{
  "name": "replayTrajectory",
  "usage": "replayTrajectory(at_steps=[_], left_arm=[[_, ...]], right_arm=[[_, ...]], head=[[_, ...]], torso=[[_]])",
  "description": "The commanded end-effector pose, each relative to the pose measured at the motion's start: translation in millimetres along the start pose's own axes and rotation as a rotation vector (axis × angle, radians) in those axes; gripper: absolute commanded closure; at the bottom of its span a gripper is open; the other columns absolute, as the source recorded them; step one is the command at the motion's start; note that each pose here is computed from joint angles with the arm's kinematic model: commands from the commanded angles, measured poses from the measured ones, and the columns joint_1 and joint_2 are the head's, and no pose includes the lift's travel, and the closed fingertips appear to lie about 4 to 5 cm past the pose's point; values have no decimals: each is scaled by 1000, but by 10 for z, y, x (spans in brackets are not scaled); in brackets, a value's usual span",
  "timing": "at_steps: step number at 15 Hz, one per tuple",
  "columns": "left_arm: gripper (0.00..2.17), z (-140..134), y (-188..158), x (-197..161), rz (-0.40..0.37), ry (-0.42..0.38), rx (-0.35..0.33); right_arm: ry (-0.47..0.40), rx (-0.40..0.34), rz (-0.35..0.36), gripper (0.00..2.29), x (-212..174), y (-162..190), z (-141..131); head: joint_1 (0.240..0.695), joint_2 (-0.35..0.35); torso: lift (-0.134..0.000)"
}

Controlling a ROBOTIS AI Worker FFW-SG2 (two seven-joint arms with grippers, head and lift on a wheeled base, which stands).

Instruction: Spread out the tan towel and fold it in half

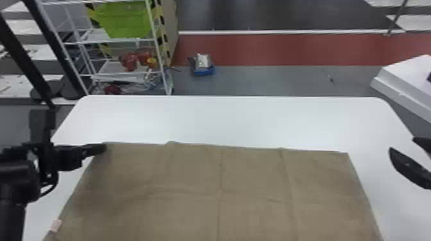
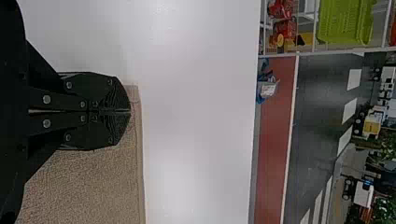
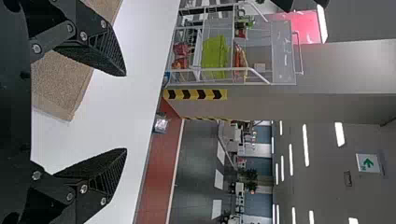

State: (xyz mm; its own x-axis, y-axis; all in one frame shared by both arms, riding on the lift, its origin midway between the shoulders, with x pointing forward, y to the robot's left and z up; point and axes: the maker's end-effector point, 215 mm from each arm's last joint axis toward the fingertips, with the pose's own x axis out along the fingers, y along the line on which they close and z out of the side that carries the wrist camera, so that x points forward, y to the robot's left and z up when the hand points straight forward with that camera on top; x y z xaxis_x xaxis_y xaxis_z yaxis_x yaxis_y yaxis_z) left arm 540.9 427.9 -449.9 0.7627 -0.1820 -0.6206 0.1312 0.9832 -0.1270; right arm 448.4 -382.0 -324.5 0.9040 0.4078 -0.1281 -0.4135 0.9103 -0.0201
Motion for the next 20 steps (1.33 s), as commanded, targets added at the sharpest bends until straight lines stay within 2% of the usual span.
replayTrajectory(at_steps=[1, 2, 3, 4, 9, 15, 20], left_arm=[[1538, 52, 6, -85, 11, -14, 9], [1139, 64, 16, -94, 25, -21, 6], [292, 91, 40, -121, 32, -32, 4], [154, 98, 43, -124, 34, -33, 5], [90, 70, 65, -58, 43, -30, 27], [90, 72, -17, 90, 10, -27, 56], [272, 129, -24, 192, 3, -24, 67]], right_arm=[[-3, 1, 7, 367, 38, 20, 6], [-3, 3, 6, 367, 41, 17, -1], [-1, 6, 7, 367, 45, 21, -15], [-2, 5, 6, 367, 40, 14, -15], [1, 3, 3, 367, 10, -5, -45], [5, -4, 5, 367, 6, -27, -29], [8, -12, 1, 367, -8, -70, -6]], head=[[695, 50], [695, 52], [695, 57], [695, 60], [695, 63], [695, 52], [695, 44]], torso=[[-123], [-123], [-123], [-123], [-123], [-123], [-123]])
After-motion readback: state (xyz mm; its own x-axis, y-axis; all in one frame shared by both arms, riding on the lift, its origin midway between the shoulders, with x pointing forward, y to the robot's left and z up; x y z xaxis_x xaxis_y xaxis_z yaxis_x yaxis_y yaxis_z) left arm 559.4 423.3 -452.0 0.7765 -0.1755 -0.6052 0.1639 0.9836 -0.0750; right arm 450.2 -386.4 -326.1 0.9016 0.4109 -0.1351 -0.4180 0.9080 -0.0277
